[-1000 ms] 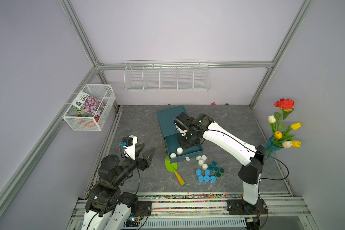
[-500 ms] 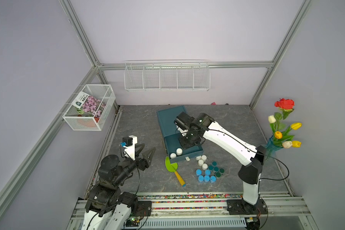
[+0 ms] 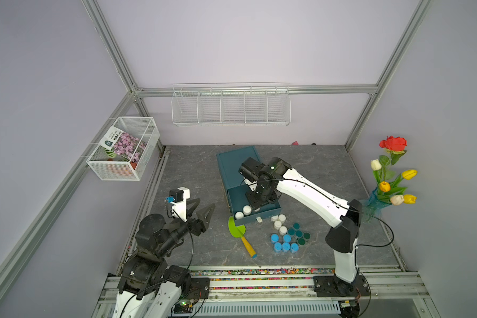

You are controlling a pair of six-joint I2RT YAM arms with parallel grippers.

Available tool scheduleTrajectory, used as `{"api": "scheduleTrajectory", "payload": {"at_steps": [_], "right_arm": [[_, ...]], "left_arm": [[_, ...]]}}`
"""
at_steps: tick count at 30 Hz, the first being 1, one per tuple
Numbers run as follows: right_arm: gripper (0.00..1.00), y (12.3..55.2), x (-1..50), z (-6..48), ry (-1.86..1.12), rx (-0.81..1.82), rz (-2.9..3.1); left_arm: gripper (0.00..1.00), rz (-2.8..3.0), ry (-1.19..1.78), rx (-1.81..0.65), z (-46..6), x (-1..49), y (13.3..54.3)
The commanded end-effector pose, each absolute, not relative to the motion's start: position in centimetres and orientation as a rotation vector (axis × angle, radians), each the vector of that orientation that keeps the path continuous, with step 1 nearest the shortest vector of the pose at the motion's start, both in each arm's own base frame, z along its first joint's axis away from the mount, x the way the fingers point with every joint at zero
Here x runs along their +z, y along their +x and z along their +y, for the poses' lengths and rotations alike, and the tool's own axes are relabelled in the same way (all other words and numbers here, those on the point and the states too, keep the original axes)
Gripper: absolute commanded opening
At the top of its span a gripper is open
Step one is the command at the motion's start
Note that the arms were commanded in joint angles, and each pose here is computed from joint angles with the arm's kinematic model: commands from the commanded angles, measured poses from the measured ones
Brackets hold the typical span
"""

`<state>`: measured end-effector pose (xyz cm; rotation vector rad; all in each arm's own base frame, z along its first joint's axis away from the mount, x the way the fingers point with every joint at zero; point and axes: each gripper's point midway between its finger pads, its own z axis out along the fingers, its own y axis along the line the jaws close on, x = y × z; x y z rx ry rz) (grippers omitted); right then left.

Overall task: Put the paint cans in the drawer according to color
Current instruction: Place the paint can in the drawer, then pick up the paint can at the center of the board.

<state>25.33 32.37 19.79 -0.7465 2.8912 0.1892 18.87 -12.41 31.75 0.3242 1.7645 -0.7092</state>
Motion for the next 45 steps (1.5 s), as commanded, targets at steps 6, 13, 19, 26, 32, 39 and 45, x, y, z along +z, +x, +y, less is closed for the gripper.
{"api": "scheduleTrajectory", "payload": {"at_steps": [6,13,19,26,32,39,45], "right_arm": [[0.59,27.3,24.9,30.4,-0.626,0.196,2.766],[0.52,30.0,29.4,22.4,-0.294,0.055,2.606],[0.55,29.3,20.5,15.0,0.202,0.226,2.776],[0.62,29.5,12.1,16.8,0.416,0.463,2.91],[0.63,29.4,6.8,17.5,0.416,0.425,3.05],[0.64,29.7,5.4,18.4,0.487,0.476,3.059],[0.63,29.1,4.1,18.9,0.507,0.41,3.111]], "left_arm": [[0.7,1.745,0.322,-0.71,-12.4,32.4,18.9],[0.7,1.752,0.32,-0.715,-12.5,32.2,18.9],[0.7,1.753,0.317,-0.713,-12.4,32.2,19.0],[0.71,1.761,0.315,-0.721,-12.4,32.0,18.8],[0.71,1.753,0.32,-0.716,-12.4,32.2,18.9],[0.7,1.756,0.314,-0.717,-12.4,32.2,19.0],[0.7,1.755,0.314,-0.717,-12.5,32.1,19.1]]}}
